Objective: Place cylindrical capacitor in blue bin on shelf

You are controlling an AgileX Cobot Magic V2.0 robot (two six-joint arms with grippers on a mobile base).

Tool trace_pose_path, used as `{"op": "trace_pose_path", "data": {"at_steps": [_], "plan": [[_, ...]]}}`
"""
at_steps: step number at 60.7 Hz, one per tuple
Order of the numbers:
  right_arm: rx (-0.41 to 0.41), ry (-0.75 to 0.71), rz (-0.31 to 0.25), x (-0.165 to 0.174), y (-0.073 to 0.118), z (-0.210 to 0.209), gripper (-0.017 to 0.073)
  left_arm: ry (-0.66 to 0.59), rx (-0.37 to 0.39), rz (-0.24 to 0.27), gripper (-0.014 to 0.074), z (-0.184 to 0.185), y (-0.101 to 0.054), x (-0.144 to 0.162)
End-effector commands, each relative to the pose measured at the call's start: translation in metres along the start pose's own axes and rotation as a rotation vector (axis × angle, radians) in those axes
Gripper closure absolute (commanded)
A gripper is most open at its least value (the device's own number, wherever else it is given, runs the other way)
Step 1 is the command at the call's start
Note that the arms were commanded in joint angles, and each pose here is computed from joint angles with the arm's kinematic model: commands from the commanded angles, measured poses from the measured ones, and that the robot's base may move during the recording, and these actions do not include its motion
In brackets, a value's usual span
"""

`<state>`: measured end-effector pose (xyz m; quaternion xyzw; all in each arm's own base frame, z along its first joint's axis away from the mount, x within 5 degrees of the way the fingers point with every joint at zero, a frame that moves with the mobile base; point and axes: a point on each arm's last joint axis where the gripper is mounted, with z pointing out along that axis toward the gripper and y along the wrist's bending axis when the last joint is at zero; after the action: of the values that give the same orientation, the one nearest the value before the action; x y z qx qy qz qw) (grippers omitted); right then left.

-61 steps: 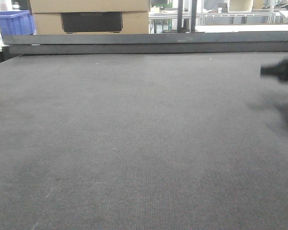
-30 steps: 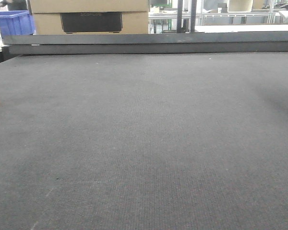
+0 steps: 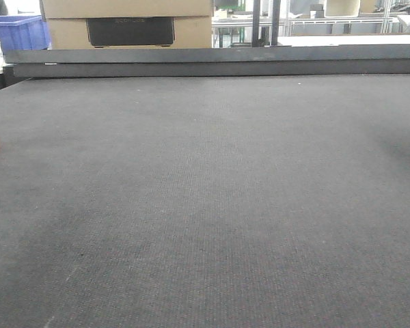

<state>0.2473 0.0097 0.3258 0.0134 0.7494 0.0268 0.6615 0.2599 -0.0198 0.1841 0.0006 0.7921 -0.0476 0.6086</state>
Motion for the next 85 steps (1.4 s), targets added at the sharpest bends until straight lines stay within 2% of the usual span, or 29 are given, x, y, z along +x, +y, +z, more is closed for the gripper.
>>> {"op": "trace_pose_path", "data": {"at_steps": [1,10,20,36,48,52,56,61,64,69,78,85], "plan": [[0.008,-0.028,0.001,-0.005,-0.002,-0.002,0.0721,-0.032,-0.003,-0.010,0.0012,0.019,0.001,0.002],[0.008,-0.028,0.001,-0.005,-0.002,-0.002,0.0721,-0.003,-0.005,-0.010,0.0012,0.054,0.002,0.011],[0.008,-0.028,0.001,-0.005,-0.002,-0.002,0.0721,-0.014,-0.079,-0.078,0.0012,0.084,0.009,0.012],[0.008,-0.028,0.001,-0.005,-0.002,-0.002,0.0721,-0.005,-0.078,-0.077,0.0012,0.125,0.009,0.013],[0.007,-0.016,0.001,-0.004,-0.001,-0.002,0.0721,0.023,-0.079,-0.078,0.0024,0.130,0.009,0.016],[0.007,-0.014,0.001,-0.004,-0.001,-0.002,0.0721,0.039,-0.080,-0.079,0.0088,0.130,0.009,0.018],[0.007,-0.014,0.001,-0.004,-0.001,-0.002,0.0721,0.052,-0.080,-0.079,0.0206,0.130,0.009,0.019],[0.007,-0.014,0.001,-0.004,-0.001,-0.002,0.0721,0.052,-0.080,-0.079,0.0394,0.130,0.009,0.018],[0.007,-0.014,0.001,-0.004,-0.001,-0.002,0.0721,0.044,-0.079,-0.080,0.0536,0.129,0.009,0.015],[0.006,-0.012,0.001,-0.003,-0.001,-0.002,0.0721,0.033,-0.074,-0.078,0.0700,0.126,0.008,0.006],[0.003,0.028,0.001,0.000,-0.001,-0.002,0.0721,0.045,-0.023,-0.023,0.0704,0.112,0.001,-0.021],[-0.004,0.113,0.002,0.006,0.000,-0.002,0.0721,0.099,0.002,0.022,0.0704,0.093,-0.004,-0.045]]}}
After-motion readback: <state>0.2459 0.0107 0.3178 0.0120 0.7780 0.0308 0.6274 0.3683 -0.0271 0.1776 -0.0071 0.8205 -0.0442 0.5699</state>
